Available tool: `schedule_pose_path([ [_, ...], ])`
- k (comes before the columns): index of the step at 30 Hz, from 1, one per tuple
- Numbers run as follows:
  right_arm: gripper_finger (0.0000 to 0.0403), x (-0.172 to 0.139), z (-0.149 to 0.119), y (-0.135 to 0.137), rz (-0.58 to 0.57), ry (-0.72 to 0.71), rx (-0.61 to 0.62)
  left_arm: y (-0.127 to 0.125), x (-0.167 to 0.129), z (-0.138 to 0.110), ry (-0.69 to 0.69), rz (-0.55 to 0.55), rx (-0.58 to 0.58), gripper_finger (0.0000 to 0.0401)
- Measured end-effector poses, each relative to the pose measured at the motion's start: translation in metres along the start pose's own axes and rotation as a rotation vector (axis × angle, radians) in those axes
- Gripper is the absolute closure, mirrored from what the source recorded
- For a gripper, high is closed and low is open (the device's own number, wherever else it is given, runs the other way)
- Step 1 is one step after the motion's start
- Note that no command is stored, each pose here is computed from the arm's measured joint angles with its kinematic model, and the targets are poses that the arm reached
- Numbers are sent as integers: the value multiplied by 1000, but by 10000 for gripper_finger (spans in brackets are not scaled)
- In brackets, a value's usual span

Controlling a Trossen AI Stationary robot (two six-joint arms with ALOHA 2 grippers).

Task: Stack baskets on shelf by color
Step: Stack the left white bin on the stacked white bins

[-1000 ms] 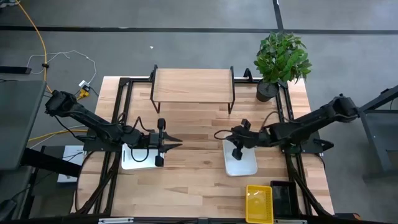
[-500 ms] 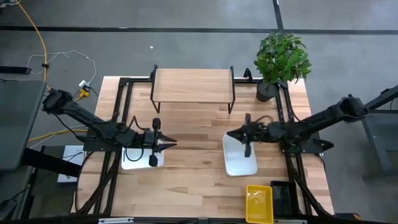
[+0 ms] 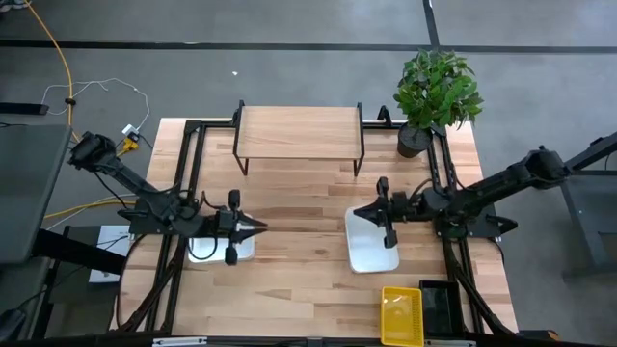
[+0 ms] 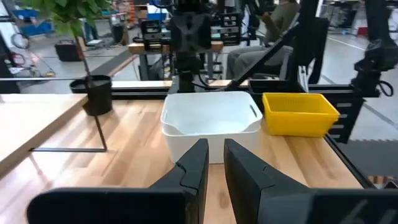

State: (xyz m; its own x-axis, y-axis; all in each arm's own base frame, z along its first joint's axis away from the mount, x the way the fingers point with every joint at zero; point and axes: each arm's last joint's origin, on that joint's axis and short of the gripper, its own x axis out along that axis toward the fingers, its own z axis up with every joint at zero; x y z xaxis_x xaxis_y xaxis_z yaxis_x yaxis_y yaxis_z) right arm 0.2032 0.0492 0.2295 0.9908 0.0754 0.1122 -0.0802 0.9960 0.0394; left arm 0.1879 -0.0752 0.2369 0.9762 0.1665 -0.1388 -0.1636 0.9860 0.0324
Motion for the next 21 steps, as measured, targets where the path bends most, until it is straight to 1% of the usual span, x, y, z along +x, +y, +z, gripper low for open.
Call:
schedule_pose_path([
  [5, 403, 0, 1, 3, 13, -6, 5, -3, -3, -1, 2, 8, -24, 359],
  [7, 403, 0, 1, 3, 13, -6, 6, -5, -2, -2, 10, -8, -31, 359],
  [11, 402, 0, 1, 3, 12, -6, 10, -6, 3, -6, 20, 1, -25, 359],
  [14, 402, 0, 1, 3, 12, -6, 12, -6, 6, -5, 12, -27, -70, 355],
  [18, 402, 0, 1, 3, 12, -6, 21, -11, 7, 6, 48, -101, -98, 326],
  [21, 402, 0, 1, 3, 11, -6, 37, -15, 5, 17, 115, -106, -88, 289],
])
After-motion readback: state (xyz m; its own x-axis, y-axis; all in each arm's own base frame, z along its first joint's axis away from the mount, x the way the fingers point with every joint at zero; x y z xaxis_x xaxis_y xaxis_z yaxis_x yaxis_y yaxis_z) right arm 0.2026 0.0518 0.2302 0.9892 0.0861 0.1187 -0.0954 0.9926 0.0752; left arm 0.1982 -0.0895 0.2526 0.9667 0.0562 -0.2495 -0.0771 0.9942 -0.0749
